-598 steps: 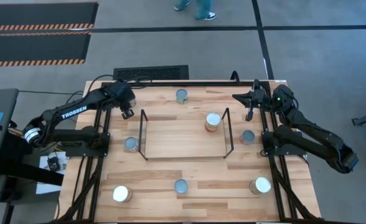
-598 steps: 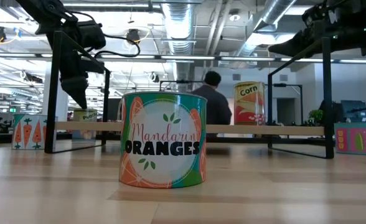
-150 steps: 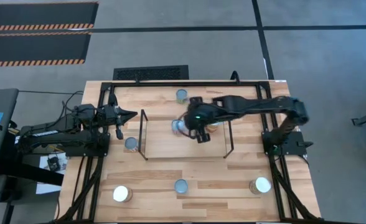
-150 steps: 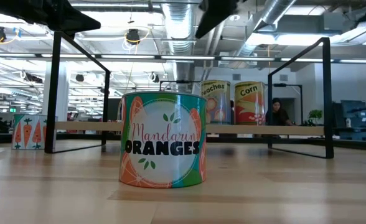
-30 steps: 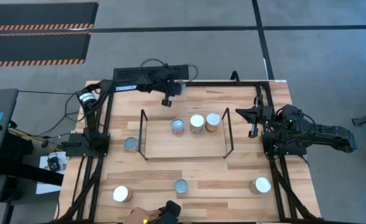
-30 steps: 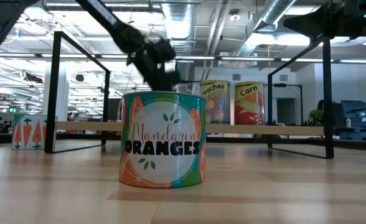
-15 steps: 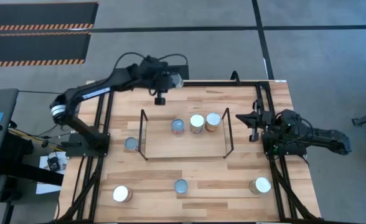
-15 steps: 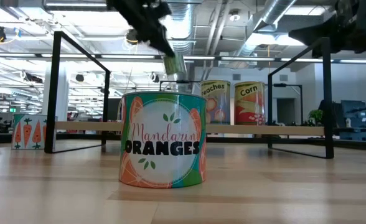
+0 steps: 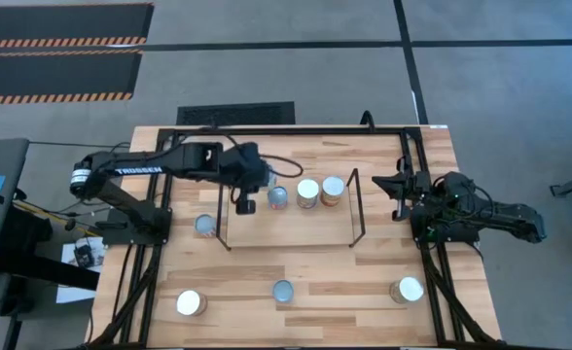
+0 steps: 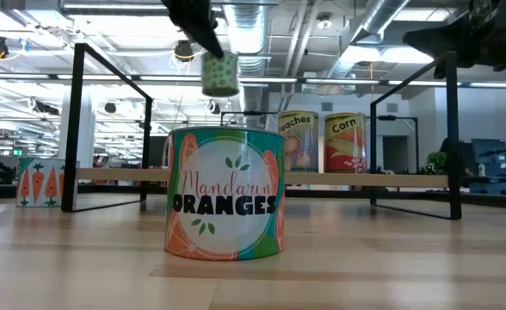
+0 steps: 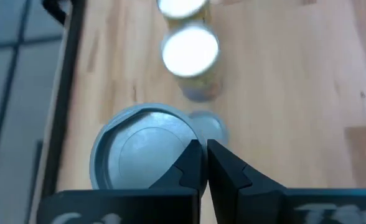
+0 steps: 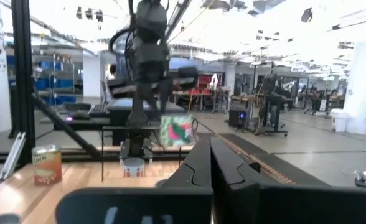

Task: Pick and place cans onto a shelf
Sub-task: Put the canned green peas on the shelf

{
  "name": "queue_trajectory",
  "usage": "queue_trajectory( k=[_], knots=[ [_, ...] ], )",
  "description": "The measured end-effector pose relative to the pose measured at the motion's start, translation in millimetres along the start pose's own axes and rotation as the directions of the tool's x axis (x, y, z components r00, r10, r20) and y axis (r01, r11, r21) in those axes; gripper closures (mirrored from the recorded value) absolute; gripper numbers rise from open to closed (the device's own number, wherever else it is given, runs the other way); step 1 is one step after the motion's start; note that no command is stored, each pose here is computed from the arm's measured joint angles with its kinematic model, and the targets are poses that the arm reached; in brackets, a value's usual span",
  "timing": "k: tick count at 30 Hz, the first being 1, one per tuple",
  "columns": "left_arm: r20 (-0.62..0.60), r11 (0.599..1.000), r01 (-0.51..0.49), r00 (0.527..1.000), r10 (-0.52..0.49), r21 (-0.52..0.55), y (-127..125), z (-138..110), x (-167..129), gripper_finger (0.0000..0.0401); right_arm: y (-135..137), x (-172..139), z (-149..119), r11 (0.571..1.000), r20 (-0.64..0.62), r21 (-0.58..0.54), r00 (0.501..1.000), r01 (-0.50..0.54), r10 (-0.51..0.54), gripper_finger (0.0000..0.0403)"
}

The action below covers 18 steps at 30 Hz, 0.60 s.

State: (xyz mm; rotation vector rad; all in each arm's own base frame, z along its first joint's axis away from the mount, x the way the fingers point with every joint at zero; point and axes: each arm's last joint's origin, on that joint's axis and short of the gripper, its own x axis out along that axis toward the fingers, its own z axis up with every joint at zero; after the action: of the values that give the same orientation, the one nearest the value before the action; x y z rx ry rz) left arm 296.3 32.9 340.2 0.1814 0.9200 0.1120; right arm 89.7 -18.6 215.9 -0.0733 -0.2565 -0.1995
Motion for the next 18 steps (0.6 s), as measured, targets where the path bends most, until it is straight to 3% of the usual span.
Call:
queue_trajectory(
  k=[11, 18],
  knots=[
    [-0.223, 0.989, -0.024, 0.975, -0.01, -0.148, -14, -19, 34, 0.0401, 0, 0, -4, 1.0, -0.005, -0.015, 1.0, -0.005, 0.005, 0.04],
    [-0.248, 0.98, -0.022, 0.968, -0.029, -0.199, -19, -30, 50, 0.0401, 0, 0, -4, 1.0, -0.005, -0.026, 1.0, -0.009, 0.009, 0.0396]
  ],
)
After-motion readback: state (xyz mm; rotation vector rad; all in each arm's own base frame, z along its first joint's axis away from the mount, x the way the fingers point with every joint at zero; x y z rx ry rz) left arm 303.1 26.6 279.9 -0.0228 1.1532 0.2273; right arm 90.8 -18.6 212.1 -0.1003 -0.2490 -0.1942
